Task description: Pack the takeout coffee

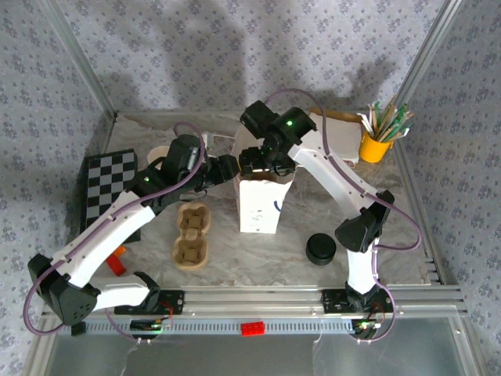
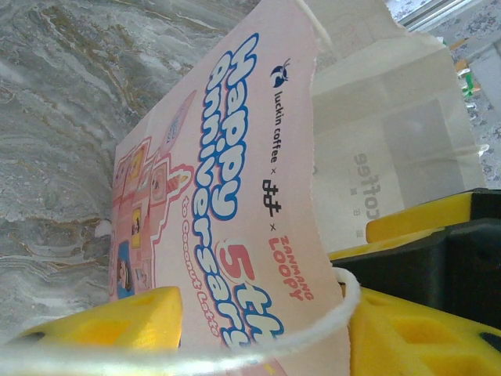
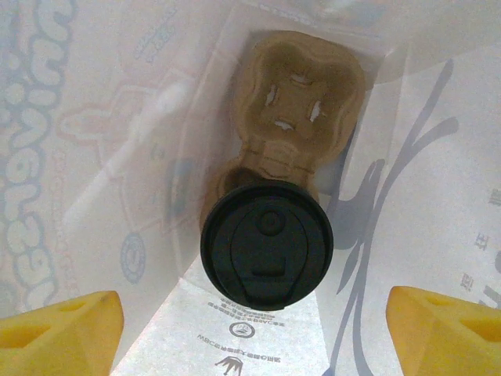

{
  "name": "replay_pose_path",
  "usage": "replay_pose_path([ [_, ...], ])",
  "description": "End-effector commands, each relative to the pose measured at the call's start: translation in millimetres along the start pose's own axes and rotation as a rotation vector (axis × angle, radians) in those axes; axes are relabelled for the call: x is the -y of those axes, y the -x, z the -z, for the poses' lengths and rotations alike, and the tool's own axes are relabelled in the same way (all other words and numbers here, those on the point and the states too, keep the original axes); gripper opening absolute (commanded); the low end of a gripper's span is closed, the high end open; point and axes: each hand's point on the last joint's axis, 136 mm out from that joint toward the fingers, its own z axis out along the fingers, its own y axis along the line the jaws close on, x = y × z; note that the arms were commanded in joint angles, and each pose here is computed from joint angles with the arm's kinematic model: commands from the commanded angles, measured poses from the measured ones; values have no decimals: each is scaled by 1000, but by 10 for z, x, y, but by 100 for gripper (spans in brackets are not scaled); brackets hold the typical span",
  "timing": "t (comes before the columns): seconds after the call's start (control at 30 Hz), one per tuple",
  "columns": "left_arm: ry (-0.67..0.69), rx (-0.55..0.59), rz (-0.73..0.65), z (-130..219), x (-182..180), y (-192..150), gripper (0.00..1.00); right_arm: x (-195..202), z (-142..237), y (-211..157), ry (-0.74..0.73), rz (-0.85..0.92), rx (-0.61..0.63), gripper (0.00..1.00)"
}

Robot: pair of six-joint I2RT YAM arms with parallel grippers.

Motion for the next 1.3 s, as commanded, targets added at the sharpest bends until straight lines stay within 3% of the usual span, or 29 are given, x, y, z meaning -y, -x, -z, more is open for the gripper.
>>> replay_pose_path([
  [0.0,17,8,-16,53,-6,47,54,14,273,33,31,-1,57,87],
  [0.2,13,8,-23,56,27,68,54,26,420,70,53,-4,92,83],
  [0.5,-8,27,-34,135,93,120,54,-1,698,110,114,3,165,70],
  [0.83,-78,66,-81,453,277,227,59,42,1258,227,244,25,342,71],
  [1.07,-118,103,-155,730,386,316,61,569,1599,355,238,-63,495,73],
  [1.27,-117,172,-274,933,415,490,62,1591,1471,409,39,-265,551,76],
])
